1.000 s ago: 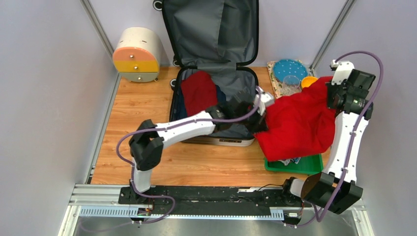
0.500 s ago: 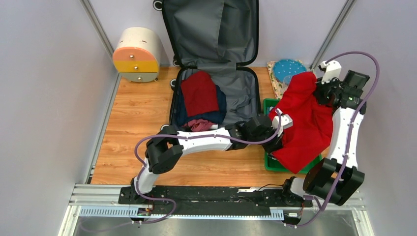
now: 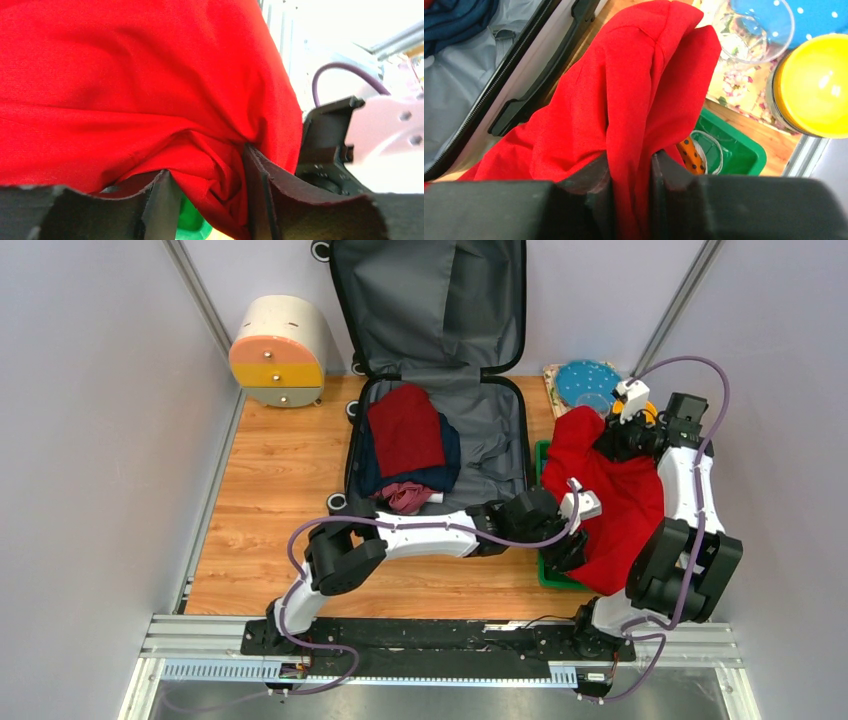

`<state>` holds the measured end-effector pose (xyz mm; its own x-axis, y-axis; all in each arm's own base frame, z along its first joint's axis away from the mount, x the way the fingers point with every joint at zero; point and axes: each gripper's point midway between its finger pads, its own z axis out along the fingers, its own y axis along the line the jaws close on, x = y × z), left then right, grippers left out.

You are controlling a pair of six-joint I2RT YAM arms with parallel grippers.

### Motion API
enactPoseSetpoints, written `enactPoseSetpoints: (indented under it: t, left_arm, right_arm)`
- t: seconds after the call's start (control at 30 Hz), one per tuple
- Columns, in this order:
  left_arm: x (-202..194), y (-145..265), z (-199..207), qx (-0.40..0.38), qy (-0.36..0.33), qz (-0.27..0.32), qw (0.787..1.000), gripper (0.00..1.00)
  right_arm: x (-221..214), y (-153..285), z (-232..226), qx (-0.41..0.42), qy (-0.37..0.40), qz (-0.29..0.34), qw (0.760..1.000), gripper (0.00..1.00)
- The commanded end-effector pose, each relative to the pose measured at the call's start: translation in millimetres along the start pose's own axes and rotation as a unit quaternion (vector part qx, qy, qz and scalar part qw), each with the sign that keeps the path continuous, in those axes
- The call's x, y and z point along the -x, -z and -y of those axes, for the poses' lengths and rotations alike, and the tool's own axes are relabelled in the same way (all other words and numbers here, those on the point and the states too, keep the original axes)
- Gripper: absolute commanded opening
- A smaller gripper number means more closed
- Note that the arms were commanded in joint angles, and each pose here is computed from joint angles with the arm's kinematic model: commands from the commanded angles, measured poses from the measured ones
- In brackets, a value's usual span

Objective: Open, take out, and arrange the luggage

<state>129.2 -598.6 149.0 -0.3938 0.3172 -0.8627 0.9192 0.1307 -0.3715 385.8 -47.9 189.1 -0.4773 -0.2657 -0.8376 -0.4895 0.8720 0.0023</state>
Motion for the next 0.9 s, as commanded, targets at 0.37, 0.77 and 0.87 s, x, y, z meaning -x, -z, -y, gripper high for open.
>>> enactPoseSetpoints:
  t: [0.37, 0.77, 0.87]
  left_arm:
    - [19, 153, 32, -0.134, -0.142, -0.043, 0.98, 0.74]
    - [6, 136, -30, -0.094, -0.449, -0.076, 0.885, 0.79]
    - [11, 120, -43, -0.082, -0.479, -0.069, 0.872, 0.8]
  right_arm:
    - [46, 53, 18, -0.101, -0.044, -0.005, 0.994, 0.93]
    - [-51, 143, 20, -0.185, -0.247, -0.14, 0.941, 0.95]
    - [-90, 145, 15, -0.188, -0.299, -0.162, 0.921, 0.95]
